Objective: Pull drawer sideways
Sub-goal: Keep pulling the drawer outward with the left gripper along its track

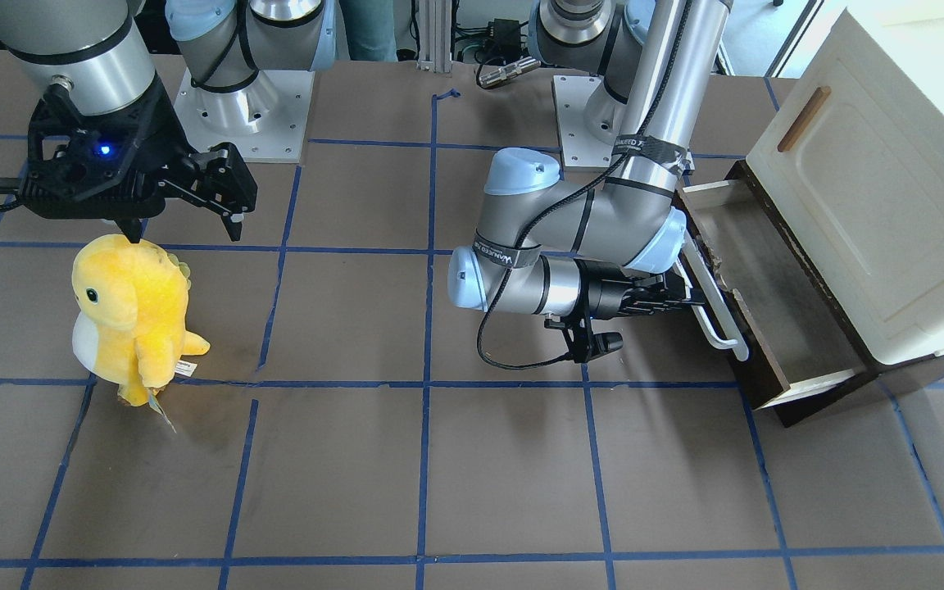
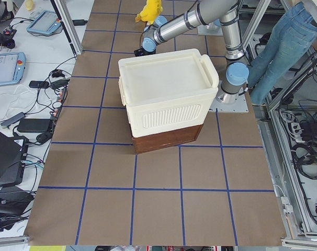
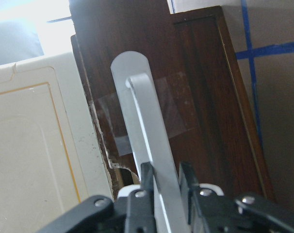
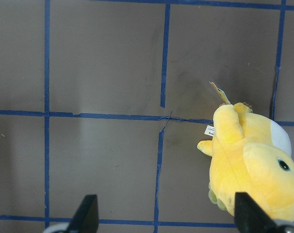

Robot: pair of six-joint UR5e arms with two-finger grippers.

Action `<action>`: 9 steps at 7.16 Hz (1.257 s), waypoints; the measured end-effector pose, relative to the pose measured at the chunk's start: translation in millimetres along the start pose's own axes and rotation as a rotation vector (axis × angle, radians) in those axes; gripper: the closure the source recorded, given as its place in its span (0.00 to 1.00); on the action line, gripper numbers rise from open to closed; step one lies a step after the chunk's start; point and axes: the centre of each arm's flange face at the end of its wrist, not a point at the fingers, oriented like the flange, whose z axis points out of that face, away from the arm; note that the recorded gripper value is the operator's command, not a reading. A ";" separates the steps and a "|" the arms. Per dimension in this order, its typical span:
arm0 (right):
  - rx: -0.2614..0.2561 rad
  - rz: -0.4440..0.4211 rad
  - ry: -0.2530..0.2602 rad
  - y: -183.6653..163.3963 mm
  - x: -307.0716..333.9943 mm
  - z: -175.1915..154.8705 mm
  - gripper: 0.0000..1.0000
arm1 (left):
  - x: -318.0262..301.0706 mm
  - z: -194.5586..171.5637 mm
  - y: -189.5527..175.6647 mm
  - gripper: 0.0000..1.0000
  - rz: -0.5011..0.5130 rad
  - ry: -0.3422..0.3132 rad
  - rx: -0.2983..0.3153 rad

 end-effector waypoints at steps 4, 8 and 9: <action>0.000 0.000 0.000 0.0 0.0 0.0 0.00 | 0.6 -1.4 0.7 0.97 0.001 0.001 0.001; 0.000 0.000 0.000 0.0 0.0 0.0 0.00 | 0.4 -1.7 0.6 0.98 0.000 0.001 0.001; 0.000 0.000 0.000 0.0 0.0 0.0 0.00 | -0.2 -2.0 0.2 0.98 -0.001 0.002 0.001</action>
